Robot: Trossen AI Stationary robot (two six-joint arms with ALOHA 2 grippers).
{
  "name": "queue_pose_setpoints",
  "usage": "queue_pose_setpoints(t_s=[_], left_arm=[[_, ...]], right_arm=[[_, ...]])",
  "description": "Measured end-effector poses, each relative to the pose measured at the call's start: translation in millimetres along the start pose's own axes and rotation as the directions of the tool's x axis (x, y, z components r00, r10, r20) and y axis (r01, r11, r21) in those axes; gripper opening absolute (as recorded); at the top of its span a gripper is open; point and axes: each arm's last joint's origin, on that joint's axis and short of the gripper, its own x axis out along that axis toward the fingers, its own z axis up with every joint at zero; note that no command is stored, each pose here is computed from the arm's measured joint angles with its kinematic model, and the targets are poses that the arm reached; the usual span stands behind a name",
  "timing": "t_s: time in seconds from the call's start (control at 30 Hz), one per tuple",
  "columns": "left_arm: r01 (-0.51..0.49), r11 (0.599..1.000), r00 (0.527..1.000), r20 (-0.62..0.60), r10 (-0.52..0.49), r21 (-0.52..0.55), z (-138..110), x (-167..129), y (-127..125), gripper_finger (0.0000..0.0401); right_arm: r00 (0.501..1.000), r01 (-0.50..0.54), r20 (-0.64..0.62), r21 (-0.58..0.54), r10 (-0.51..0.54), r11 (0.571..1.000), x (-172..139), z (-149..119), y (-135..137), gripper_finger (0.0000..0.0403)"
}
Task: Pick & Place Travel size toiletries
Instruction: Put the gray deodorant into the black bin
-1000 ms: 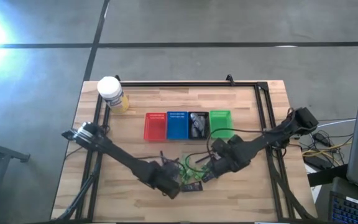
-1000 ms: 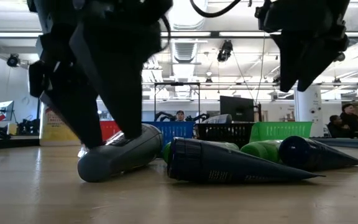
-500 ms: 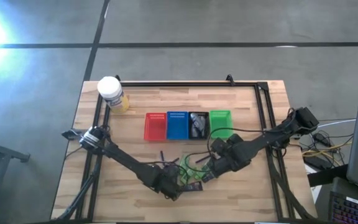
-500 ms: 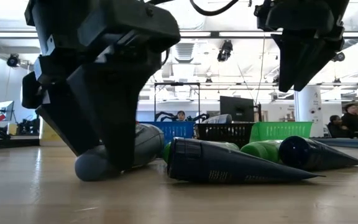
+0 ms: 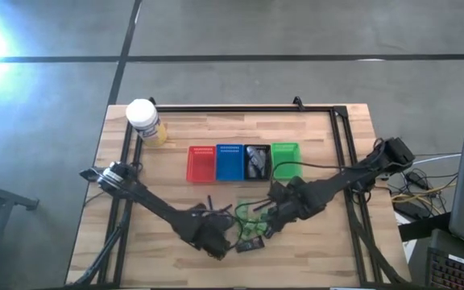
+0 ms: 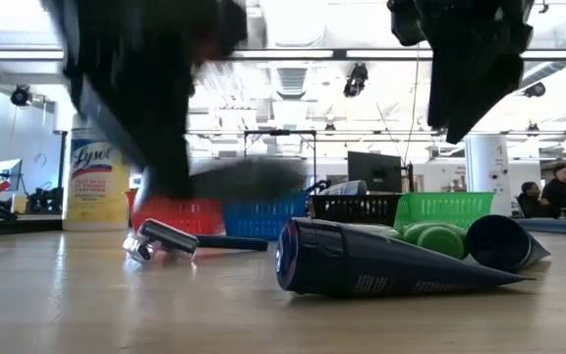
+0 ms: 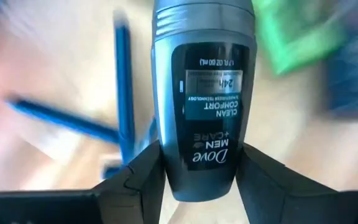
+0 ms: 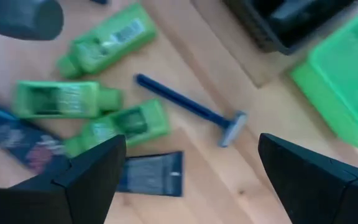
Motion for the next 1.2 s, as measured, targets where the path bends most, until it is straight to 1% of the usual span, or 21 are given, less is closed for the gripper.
queue_pose_setpoints(t_s=[0.07, 0.13, 0.17, 0.23, 0.3, 0.33, 0.4, 0.53, 0.57, 0.6, 0.67, 0.77, 0.83, 0.9, 0.97, 1.03, 1.07, 1.1, 1.13, 1.2], left_arm=[[0.008, 0.999, 0.996, 0.084, -0.011, 0.034, 1, -23, 1, 0.0167], [0.015, 0.996, 0.987, 0.155, -0.029, 0.088, 0, -41, 2, 0.0167], [0.017, 0.993, 0.983, 0.181, -0.038, 0.115, -1, -47, 2, 0.0167], [0.005, 0.988, 0.974, 0.223, -0.040, 0.156, 1, -57, 6, 0.0167], [0.005, 0.986, 0.962, 0.267, -0.049, 0.164, 6, -67, 9, 0.0165], [0.000, 0.986, 0.958, 0.284, -0.047, 0.164, 9, -70, 11, 0.0165], [-0.012, 0.985, 0.949, 0.311, -0.043, 0.173, 12, -74, 13, 0.0165], [-0.011, 0.984, 0.935, 0.351, -0.054, 0.180, 16, -79, 14, 0.0154], [-0.013, 0.982, 0.932, 0.357, -0.056, 0.188, 17, -81, 13, 0.0144], [-0.013, 0.982, 0.929, 0.366, -0.058, 0.189, 19, -82, 13, 0.0136], [-0.023, 0.981, 0.926, 0.374, -0.052, 0.194, 19, -82, 13, 0.0126], [-0.034, 0.980, 0.929, 0.368, -0.040, 0.194, 19, -78, 16, 0.0108], [-0.040, 0.978, 0.946, 0.324, -0.030, 0.206, 17, -65, 21, 0.0094], [-0.031, 0.980, 0.962, 0.272, -0.025, 0.197, 11, -44, 27, 0.0083], [0.027, 0.987, 0.976, 0.211, -0.061, 0.160, 5, -22, 33, 0.0080], [0.130, 0.984, 0.977, 0.157, -0.148, 0.118, 2, -8, 34, 0.0086], [0.164, 0.981, 0.975, 0.135, -0.177, 0.103, 0, -4, 35, 0.0094], [0.168, 0.980, 0.977, 0.115, -0.181, 0.108, -2, -1, 37, 0.0105], [0.153, 0.980, 0.982, 0.090, -0.165, 0.125, -4, 1, 39, 0.0118], [0.110, 0.974, 0.992, 0.042, -0.121, 0.199, -5, 0, 44, 0.0149]], right_arm=[[0.996, -0.088, 0.001, 0.003, 0.088, 0.996, -2, 6, -2, 0.0363], [0.977, -0.214, 0.019, -0.009, 0.214, 0.977, -7, 14, -3, 0.0363], [0.952, -0.303, 0.035, -0.012, 0.303, 0.953, -11, 19, -3, 0.0363], [0.878, -0.474, 0.074, -0.012, 0.473, 0.881, -18, 30, -3, 0.0363], [0.794, -0.598, 0.134, -0.004, 0.593, 0.801, -25, 40, -4, 0.0363], [0.768, -0.629, 0.159, 0.003, 0.620, 0.778, -27, 43, -6, 0.0363], [0.738, -0.659, 0.201, 0.009, 0.644, 0.752, -28, 49, -9, 0.0363], [0.706, -0.688, 0.241, 0.007, 0.666, 0.726, -29, 54, -10, 0.0363], [0.697, -0.696, 0.247, 0.005, 0.673, 0.718, -29, 55, -9, 0.0363], [0.695, -0.698, 0.246, 0.005, 0.676, 0.716, -29, 56, -10, 0.0363], [0.712, -0.683, 0.236, 0.017, 0.661, 0.730, -25, 55, -13, 0.0363], [0.771, -0.624, 0.219, 0.075, 0.598, 0.778, -15, 50, -21, 0.0363], [0.810, -0.578, 0.204, 0.123, 0.549, 0.807, -7, 45, -26, 0.0363], [0.830, -0.553, 0.183, 0.154, 0.526, 0.819, 2, 39, -29, 0.0363], [0.845, -0.534, 0.163, 0.185, 0.510, 0.825, 10, 33, -32, 0.0363], [0.856, -0.516, 0.138, 0.212, 0.498, 0.830, 17, 26, -34, 0.0363], [0.861, -0.509, 0.130, 0.222, 0.492, 0.832, 19, 24, -34, 0.0363], [0.862, -0.506, 0.125, 0.232, 0.491, 0.831, 21, 22, -35, 0.0363], [0.863, -0.505, 0.121, 0.237, 0.491, 0.830, 22, 20, -35, 0.0363], [0.869, -0.495, 0.109, 0.246, 0.484, 0.834, 25, 16, -36, 0.0363]])
